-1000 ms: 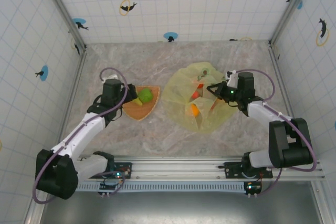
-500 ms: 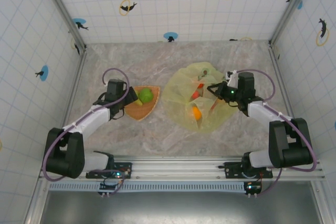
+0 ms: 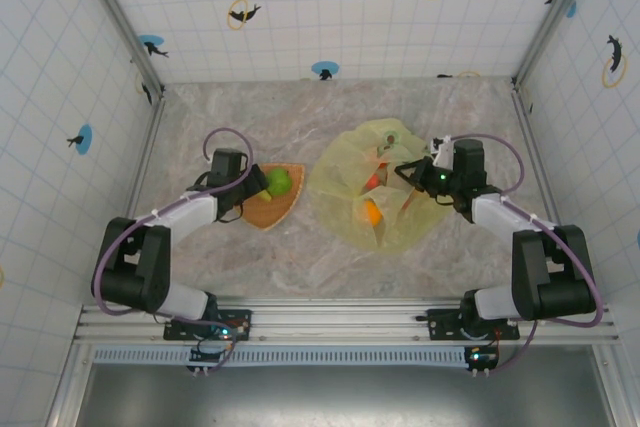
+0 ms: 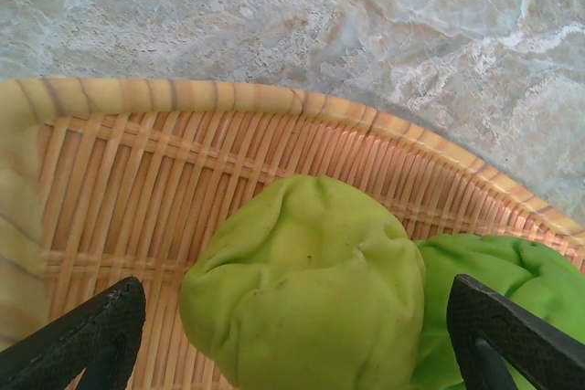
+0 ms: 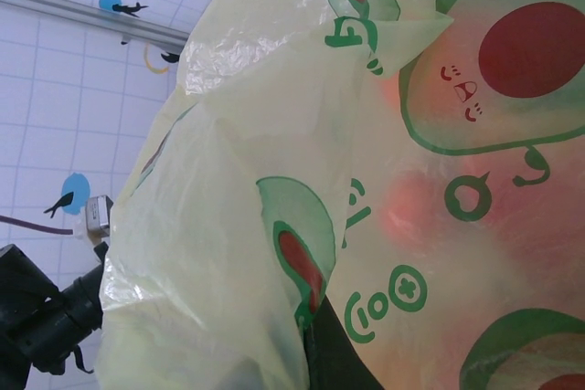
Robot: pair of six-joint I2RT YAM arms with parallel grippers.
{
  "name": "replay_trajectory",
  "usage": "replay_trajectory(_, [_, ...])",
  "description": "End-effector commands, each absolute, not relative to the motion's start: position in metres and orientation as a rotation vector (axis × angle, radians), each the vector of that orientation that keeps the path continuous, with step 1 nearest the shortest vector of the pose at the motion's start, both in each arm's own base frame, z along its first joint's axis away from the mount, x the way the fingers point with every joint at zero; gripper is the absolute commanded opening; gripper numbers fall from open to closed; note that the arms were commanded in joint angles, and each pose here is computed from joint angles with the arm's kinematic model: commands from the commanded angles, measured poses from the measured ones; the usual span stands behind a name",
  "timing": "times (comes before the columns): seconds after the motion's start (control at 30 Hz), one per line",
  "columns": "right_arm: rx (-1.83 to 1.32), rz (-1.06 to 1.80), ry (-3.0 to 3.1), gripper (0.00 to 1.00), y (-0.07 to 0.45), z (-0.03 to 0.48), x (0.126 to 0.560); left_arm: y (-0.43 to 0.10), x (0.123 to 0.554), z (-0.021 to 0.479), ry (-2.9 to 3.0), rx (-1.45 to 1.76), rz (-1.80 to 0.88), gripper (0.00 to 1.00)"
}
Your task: Place the fruits into the plastic bag
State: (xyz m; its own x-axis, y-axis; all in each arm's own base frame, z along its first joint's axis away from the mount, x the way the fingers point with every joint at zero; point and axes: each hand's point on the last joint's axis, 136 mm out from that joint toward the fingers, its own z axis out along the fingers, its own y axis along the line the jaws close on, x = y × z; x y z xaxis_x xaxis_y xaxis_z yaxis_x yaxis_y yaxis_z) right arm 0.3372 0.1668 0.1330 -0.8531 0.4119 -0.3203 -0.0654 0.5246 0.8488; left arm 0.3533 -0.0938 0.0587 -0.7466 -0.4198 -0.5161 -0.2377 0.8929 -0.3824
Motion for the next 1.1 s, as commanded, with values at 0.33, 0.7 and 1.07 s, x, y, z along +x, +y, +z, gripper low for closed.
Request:
replay_trajectory(0.33, [0.259, 1.302, 2.249, 0.00, 0.166, 0.136, 0.336, -0.101, 0.368, 0.052, 2.431, -0.497, -0.445, 0.83])
replay_trajectory(0.7, [0.264, 1.299, 2.253, 0.00, 0.165, 0.135, 0.336, -0.101, 0.372, 0.051, 2.420, -0.491, -0.439, 0.69])
replay_trajectory(1.07, [0.264, 1.299, 2.254, 0.00, 0.164, 0.134, 0.335, -0.082, 0.368, 0.089, 2.306, -0.492, -0.362, 0.59])
